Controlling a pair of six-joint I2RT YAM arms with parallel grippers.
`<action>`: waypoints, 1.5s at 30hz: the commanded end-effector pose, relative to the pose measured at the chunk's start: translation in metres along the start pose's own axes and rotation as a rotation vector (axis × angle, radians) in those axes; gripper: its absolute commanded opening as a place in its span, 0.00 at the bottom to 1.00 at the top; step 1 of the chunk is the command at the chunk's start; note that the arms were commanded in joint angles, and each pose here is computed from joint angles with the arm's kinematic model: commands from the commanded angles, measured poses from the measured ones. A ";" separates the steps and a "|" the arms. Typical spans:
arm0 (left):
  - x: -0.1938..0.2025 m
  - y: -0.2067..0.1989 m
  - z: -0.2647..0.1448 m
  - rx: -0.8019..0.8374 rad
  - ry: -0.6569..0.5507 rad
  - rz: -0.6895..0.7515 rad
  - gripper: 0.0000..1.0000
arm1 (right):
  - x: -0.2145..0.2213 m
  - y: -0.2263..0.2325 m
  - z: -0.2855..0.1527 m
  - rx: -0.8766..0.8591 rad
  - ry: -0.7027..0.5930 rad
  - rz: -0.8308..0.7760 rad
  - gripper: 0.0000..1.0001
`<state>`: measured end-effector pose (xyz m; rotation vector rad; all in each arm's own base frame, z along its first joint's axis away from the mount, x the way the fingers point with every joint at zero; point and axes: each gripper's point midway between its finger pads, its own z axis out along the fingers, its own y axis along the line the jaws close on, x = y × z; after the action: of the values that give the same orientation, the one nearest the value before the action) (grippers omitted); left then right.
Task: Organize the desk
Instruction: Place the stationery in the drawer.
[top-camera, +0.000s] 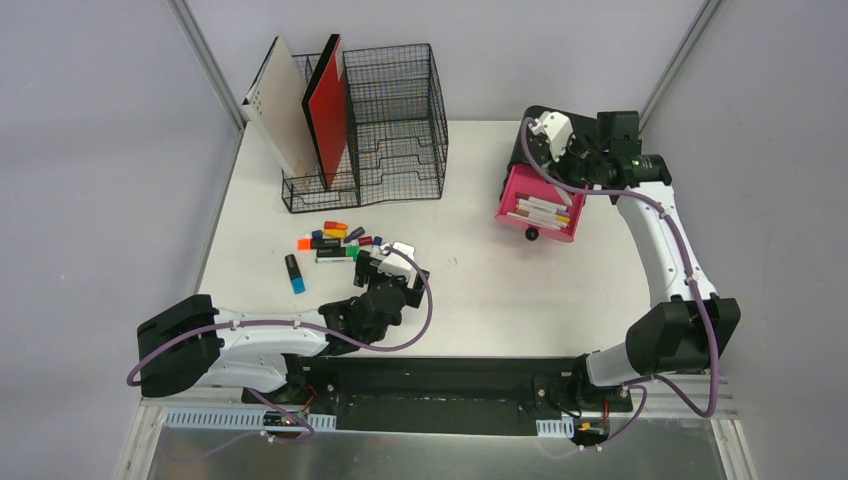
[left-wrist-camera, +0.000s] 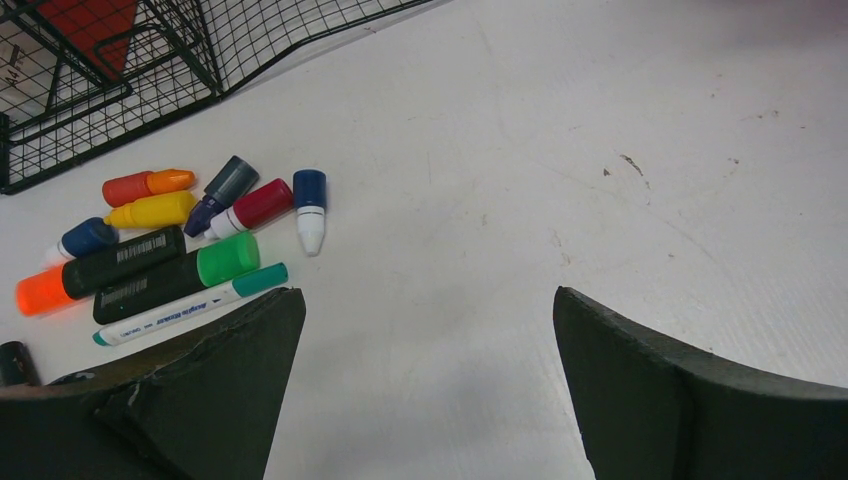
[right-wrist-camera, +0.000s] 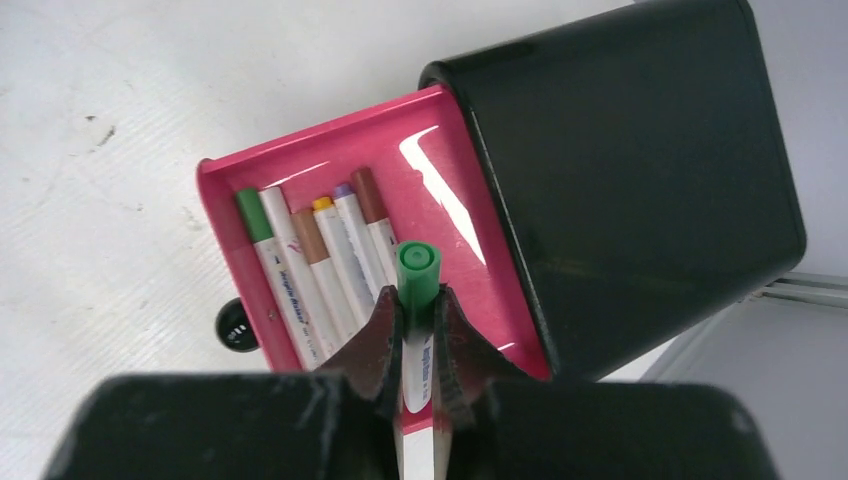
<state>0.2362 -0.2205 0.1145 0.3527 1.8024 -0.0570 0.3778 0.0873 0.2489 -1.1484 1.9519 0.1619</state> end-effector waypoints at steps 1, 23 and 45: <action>-0.017 0.001 0.001 -0.007 -0.039 -0.060 0.99 | -0.016 -0.023 0.000 0.100 -0.007 -0.113 0.04; -0.016 0.005 -0.002 -0.009 -0.050 -0.081 0.99 | -0.004 -0.008 0.018 0.122 0.035 -0.052 0.83; -0.016 0.015 -0.013 -0.096 0.095 -0.158 0.99 | 0.031 0.160 -0.062 -0.290 -0.391 0.292 0.99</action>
<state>0.2340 -0.2071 0.1252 0.2454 1.8585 -0.0271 0.2153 0.1255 0.2157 -0.9371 1.8417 0.7351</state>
